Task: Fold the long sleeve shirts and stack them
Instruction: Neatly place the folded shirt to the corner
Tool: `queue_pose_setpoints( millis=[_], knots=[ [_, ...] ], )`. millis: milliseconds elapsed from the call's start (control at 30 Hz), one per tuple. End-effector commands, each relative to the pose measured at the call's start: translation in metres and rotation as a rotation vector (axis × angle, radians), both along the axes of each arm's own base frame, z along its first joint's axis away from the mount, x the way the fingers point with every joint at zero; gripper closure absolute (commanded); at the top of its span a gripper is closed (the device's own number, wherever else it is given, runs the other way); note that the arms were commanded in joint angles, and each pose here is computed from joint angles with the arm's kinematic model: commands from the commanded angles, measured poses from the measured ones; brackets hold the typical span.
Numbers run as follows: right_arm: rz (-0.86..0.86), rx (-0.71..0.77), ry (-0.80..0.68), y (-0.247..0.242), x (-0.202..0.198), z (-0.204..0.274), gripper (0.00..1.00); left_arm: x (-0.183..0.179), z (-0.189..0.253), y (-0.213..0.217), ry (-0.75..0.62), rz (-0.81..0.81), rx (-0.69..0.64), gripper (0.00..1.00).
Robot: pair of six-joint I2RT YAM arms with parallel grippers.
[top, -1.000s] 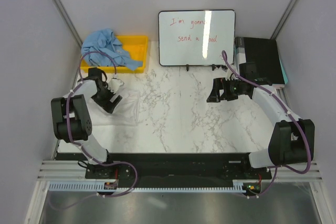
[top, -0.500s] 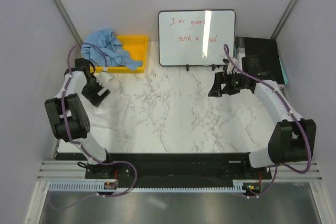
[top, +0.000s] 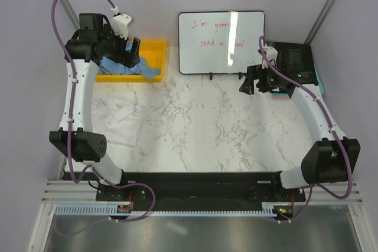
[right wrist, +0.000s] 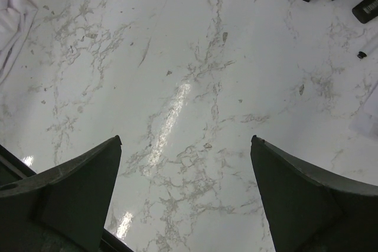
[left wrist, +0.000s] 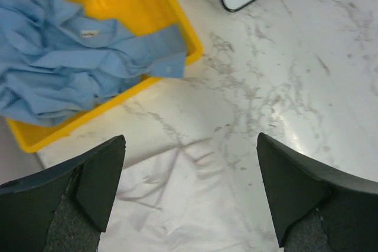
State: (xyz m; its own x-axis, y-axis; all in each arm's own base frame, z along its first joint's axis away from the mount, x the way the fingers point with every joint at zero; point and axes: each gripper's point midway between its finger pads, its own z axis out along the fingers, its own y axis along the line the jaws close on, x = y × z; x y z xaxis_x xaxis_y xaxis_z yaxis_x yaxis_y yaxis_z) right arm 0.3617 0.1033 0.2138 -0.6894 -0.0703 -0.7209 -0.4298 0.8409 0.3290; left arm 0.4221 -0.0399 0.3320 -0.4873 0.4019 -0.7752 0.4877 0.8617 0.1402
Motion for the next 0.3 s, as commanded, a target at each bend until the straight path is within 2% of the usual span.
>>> queue_pose_setpoints(
  millis=[0,167,267],
  knots=[
    [-0.081,-0.05,-0.058,-0.015,0.007,0.0,0.02,-0.023,-0.033,-0.054,0.159,0.003,-0.292,0.01],
    [-0.082,-0.03,-0.003,-0.013,-0.011,-0.035,0.02,-0.038,-0.097,-0.055,0.272,0.043,-0.281,0.01],
    [-0.079,-0.026,-0.007,-0.012,-0.015,-0.037,0.02,-0.039,-0.104,-0.05,0.257,0.058,-0.259,0.01]
  ],
)
